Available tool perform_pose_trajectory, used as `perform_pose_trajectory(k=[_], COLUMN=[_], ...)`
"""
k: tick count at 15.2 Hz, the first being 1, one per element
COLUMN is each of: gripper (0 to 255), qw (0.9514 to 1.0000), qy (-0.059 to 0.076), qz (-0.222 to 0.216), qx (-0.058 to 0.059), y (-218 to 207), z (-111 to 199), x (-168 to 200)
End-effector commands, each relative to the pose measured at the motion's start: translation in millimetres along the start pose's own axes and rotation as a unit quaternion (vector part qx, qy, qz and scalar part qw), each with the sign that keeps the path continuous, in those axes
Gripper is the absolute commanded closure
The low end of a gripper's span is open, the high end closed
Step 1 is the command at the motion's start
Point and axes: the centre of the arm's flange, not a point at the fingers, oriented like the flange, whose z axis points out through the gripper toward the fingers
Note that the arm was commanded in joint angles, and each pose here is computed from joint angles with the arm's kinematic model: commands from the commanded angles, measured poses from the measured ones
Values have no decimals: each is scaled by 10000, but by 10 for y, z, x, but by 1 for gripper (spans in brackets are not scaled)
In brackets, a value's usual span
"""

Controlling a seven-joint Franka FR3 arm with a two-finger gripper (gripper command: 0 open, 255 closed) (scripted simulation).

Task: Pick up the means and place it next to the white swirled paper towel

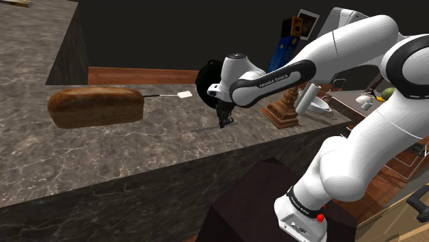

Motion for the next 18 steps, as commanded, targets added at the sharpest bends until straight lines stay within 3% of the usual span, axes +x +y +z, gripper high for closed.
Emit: perform_pose_trajectory(k=[1,5,18], gripper=[255,255,255], qw=[10000,10000,10000], qy=[-1,-1,-1], qz=[-1,-1,-1], qx=[3,3,3], y=[-1,-1,25], z=[2,2,-677], x=[0,0,-94])
